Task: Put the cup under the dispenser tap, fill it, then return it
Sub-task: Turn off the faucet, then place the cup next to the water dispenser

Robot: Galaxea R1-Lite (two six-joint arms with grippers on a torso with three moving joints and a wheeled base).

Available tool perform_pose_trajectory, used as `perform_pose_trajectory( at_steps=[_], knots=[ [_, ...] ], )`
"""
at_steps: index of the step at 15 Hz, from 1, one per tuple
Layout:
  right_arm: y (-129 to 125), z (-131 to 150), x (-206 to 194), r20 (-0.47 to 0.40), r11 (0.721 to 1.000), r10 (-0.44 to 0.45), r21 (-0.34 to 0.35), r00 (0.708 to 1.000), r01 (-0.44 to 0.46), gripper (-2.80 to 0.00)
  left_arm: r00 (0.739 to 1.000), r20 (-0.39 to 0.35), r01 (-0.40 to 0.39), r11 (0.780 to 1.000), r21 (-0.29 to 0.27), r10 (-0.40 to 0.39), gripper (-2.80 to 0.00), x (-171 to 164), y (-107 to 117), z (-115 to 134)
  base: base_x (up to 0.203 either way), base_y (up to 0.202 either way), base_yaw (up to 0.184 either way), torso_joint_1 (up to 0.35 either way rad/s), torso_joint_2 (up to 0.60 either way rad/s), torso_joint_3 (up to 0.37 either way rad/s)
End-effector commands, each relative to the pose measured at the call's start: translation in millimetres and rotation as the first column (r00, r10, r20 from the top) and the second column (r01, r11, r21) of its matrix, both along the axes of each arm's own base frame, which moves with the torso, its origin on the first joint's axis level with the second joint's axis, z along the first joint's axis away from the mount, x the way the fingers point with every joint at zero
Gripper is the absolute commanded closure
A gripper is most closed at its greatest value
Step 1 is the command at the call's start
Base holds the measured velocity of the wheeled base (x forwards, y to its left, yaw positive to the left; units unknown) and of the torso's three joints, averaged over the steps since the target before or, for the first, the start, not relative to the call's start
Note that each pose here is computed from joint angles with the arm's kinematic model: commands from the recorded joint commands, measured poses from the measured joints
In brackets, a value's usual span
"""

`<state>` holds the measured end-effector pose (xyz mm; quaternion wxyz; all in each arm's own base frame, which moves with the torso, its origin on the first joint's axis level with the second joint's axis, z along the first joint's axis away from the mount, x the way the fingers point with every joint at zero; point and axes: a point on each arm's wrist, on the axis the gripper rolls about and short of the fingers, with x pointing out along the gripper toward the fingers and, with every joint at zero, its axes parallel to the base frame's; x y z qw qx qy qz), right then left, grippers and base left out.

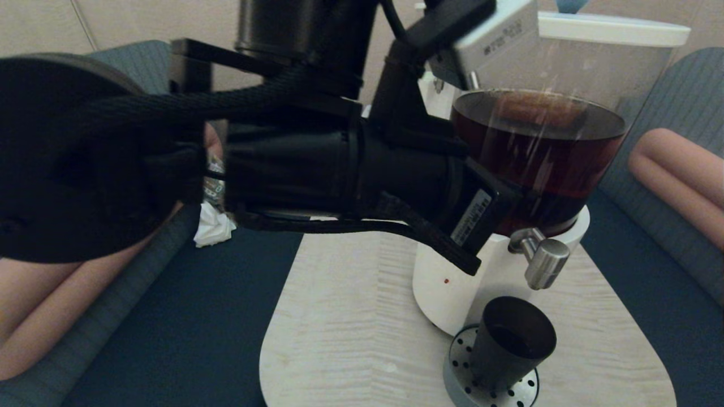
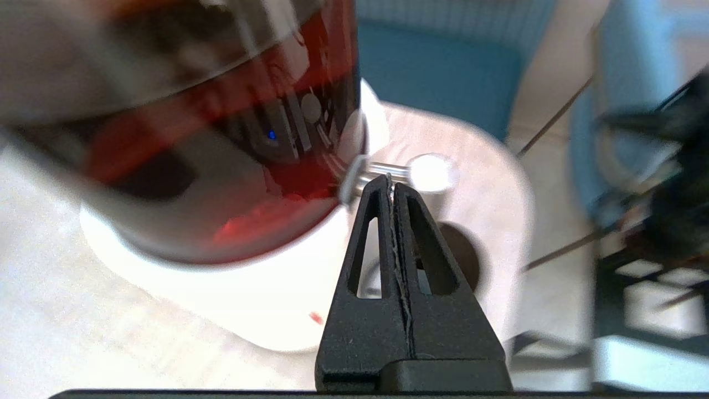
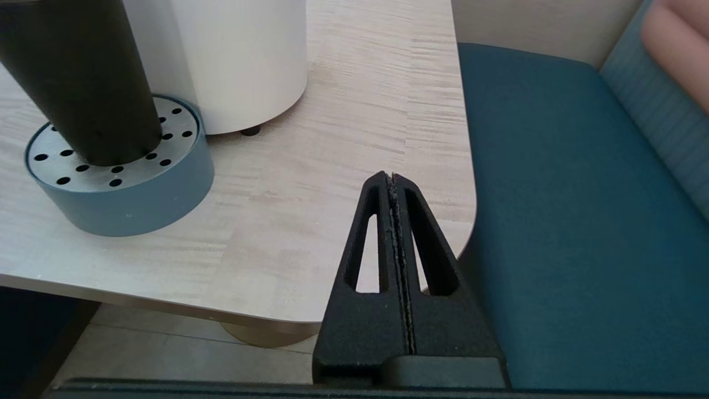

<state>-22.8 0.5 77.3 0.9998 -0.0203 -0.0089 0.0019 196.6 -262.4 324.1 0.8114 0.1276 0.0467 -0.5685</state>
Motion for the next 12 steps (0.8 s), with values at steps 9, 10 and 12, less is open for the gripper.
perform_pose_trajectory(
  at_steps=[9, 10, 12],
  knots=[
    [0, -2, 0, -0.004, 1.000, 0.000, -0.001, 1.000, 0.000, 0.00, 0.985, -0.019, -0.171, 0.961, -0.215, 0.171, 0.00, -85, 171, 34, 0.000, 0.000, 0.000, 0.000, 0.00, 0.000],
    [0, -2, 0, -0.004, 1.000, 0.000, -0.001, 1.000, 0.000, 0.00, 0.987, -0.016, -0.162, 0.962, -0.219, 0.162, 0.00, -97, 185, 26, 0.000, 0.000, 0.000, 0.000, 0.00, 0.000],
    [0, -2, 0, -0.005, 1.000, 0.000, -0.001, 1.000, 0.000, 0.00, 0.990, -0.032, -0.144, 0.966, -0.213, 0.141, 0.00, -111, 202, 1, 0.000, 0.000, 0.000, 0.000, 0.00, 0.000]
  ],
)
